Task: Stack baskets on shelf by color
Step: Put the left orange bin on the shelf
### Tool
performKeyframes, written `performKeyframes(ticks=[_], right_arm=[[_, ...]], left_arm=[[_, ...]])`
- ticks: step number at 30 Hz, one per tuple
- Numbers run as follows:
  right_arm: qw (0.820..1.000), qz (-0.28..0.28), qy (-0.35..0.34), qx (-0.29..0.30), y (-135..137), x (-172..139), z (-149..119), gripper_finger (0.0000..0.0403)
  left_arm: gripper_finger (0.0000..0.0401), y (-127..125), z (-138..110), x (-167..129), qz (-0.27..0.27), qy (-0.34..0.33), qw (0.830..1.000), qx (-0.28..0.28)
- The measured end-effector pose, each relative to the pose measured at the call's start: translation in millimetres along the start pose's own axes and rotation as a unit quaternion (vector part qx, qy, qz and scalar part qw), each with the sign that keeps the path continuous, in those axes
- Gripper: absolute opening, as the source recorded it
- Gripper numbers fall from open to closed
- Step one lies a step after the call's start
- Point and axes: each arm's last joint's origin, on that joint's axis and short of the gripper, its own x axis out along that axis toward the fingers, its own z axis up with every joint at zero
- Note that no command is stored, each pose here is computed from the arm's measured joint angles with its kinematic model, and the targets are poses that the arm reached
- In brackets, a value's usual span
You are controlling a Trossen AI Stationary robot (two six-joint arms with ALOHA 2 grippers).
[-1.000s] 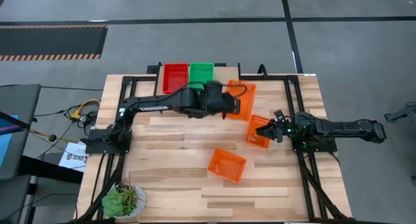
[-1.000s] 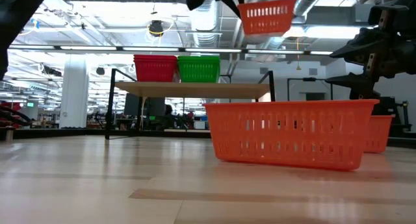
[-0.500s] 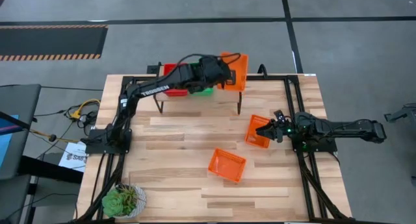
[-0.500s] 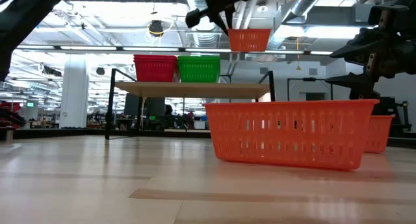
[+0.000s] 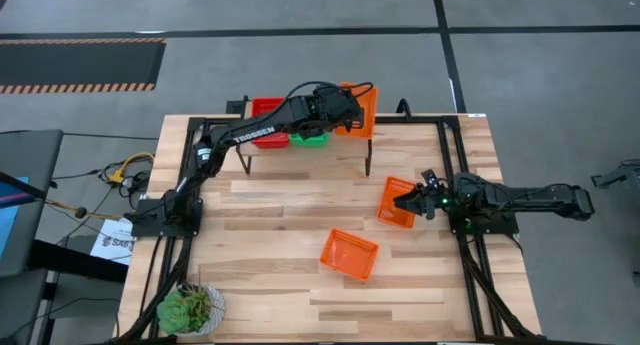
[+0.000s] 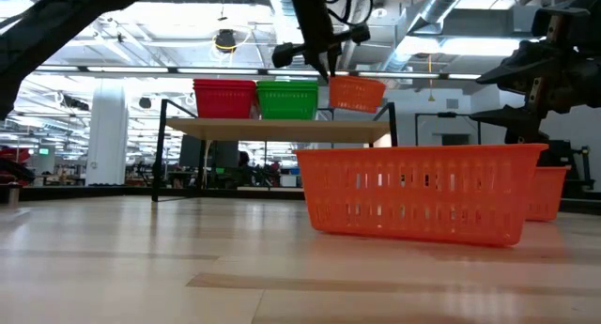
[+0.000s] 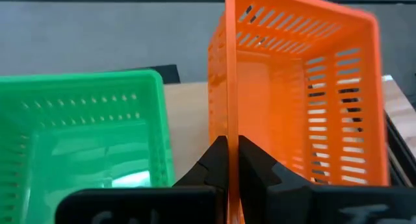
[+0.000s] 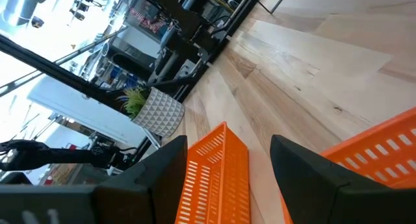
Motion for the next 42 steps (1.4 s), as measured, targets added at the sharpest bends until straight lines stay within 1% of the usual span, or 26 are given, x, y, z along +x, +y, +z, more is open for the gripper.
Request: performKeyframes(ticks=[8, 11, 17, 25, 32, 36, 42], right_arm=[[1.000, 0.000, 0.000, 0.000, 0.0, 0.0, 0.0, 0.0244], [1.000, 0.000, 0.000, 0.000, 0.0, 0.0, 0.0, 0.0244], [1.000, 0.000, 0.000, 0.000, 0.0, 0.0, 0.0, 0.0244], [1.000, 0.000, 0.000, 0.000, 0.0, 0.0, 0.0, 0.0244], [1.000, 0.000, 0.000, 0.001, 0.0, 0.0, 0.0, 0.0244], [1.000, 0.000, 0.000, 0.003, 0.0, 0.0, 0.0, 0.0244], [1.000, 0.000, 0.000, 0.006, -0.1, 0.0, -0.1, 0.0244]], left_arm=[[0.0000, 2.0, 1.6, 2.5, 0.002, 0.004, 1.000, -0.002], [0.0000, 2.9, 1.7, 3.7, -0.007, 0.024, 1.000, -0.002], [0.0008, 3.6, -0.2, 5.3, -0.005, 0.028, 1.000, -0.001], [0.0034, 5.9, -8.6, 12.7, 0.000, 0.052, 0.999, -0.008], [0.0054, 5.9, -7.8, 13.1, -0.007, 0.059, 0.998, -0.009], [0.0061, 5.9, -7.8, 13.1, -0.007, 0.059, 0.998, 0.007], [0.0079, 6.3, -8.0, 13.0, -0.006, 0.060, 0.998, 0.015]])
